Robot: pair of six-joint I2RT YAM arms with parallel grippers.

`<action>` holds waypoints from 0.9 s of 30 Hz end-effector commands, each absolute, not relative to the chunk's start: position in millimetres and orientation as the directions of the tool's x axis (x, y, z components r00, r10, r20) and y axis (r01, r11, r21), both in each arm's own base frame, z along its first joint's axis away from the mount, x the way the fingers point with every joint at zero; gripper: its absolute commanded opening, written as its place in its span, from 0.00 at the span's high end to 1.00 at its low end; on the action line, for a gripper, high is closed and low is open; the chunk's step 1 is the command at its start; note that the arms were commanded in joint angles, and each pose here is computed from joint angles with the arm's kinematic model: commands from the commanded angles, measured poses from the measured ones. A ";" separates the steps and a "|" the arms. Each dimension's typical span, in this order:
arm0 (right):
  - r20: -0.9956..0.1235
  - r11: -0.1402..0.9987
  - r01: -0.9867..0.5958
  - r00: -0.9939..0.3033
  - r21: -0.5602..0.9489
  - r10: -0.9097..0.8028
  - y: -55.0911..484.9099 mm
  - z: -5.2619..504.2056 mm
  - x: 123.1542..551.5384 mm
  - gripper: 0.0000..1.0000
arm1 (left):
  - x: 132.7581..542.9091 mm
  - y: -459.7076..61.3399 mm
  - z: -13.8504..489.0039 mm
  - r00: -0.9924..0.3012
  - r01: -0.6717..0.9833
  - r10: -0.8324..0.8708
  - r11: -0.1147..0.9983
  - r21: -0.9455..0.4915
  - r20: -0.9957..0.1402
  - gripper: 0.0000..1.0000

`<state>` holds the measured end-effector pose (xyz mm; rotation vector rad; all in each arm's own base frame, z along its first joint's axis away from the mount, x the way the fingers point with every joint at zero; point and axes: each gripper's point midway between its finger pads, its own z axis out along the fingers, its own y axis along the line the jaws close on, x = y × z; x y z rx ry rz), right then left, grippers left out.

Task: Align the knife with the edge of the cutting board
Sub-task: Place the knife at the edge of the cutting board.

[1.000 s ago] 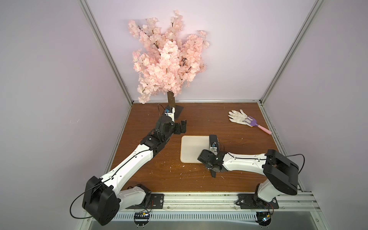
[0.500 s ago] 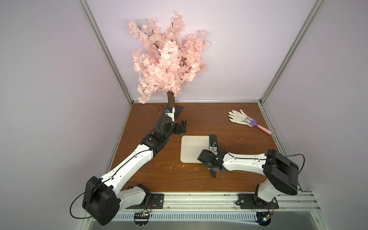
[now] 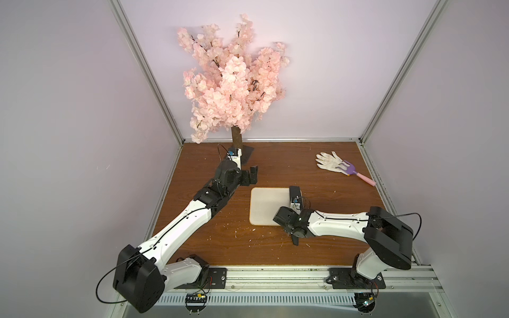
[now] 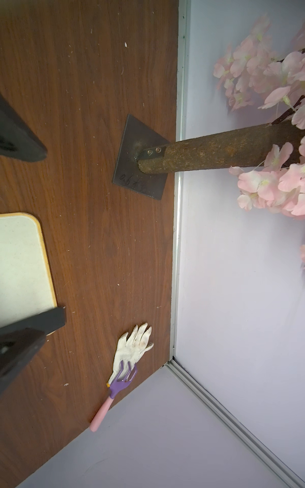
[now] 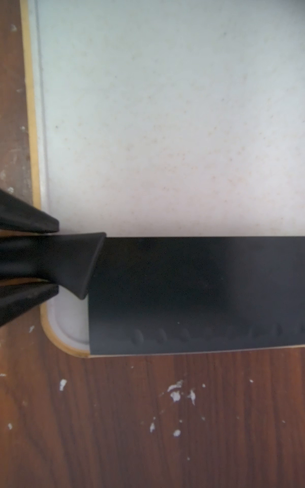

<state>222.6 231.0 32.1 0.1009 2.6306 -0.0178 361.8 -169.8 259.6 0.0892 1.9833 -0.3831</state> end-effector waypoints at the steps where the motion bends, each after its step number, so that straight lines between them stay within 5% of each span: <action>1: -0.517 0.996 0.083 -0.851 0.038 0.091 236.5 50.0 230.6 0.64 | 359.6 -170.7 266.8 -0.408 0.242 -0.114 0.943 -0.228 -0.906 0.01; 27: -0.522 0.995 0.090 -0.848 0.034 0.095 225.8 56.2 228.8 0.50 | 359.8 -171.6 265.2 -0.413 0.244 -0.112 0.943 -0.228 -0.904 0.01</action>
